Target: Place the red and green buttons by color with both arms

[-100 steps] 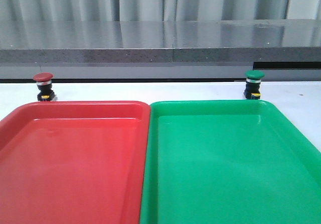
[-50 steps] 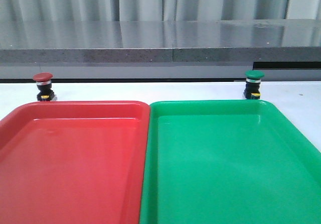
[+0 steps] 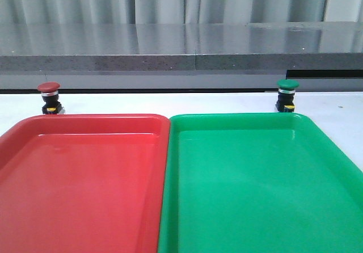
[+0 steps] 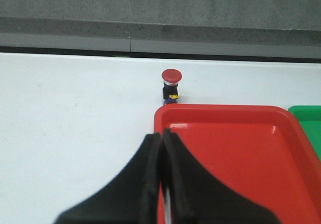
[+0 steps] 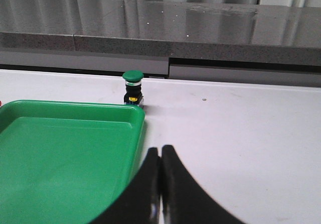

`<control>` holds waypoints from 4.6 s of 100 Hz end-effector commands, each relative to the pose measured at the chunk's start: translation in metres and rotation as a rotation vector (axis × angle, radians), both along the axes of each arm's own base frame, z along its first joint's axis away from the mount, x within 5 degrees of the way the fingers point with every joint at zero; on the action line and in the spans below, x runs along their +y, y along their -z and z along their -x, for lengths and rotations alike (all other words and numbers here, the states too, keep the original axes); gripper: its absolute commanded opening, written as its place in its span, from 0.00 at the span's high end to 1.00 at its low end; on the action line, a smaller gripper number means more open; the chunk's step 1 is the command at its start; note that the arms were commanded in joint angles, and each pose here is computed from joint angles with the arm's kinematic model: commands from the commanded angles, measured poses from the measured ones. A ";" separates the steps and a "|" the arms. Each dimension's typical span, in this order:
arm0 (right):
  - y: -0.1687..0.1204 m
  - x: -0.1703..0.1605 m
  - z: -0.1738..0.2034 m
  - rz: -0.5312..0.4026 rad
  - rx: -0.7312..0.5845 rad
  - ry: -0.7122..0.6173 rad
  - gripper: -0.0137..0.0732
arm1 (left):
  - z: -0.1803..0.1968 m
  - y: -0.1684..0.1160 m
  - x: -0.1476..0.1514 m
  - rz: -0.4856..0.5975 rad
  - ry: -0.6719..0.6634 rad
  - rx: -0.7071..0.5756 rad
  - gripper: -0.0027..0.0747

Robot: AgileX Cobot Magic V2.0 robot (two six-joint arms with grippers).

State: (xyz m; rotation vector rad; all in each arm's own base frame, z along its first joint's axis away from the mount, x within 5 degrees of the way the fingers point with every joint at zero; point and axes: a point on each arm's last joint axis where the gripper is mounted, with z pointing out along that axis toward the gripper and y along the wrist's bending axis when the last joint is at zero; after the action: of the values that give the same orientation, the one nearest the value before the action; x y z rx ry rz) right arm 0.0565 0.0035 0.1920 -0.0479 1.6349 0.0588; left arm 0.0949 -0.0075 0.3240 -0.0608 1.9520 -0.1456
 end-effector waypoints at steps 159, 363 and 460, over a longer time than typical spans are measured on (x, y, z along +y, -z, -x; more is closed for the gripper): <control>-0.014 0.000 0.002 0.006 -0.124 0.001 0.92 | -0.175 -0.036 -0.013 -0.030 0.006 0.153 0.18; -0.014 0.000 0.002 0.006 -0.124 0.001 0.92 | -0.354 0.097 -0.054 -0.074 0.075 0.337 0.47; -0.014 0.000 0.002 0.006 -0.124 0.001 0.92 | -0.296 -0.013 -0.052 0.098 0.066 0.227 0.72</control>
State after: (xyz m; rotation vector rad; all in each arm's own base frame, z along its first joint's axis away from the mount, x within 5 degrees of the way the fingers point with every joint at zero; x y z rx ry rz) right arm 0.0565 0.0035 0.1920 -0.0479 1.6349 0.0588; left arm 0.4051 -0.0591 0.2936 -0.0490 2.3100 -0.2270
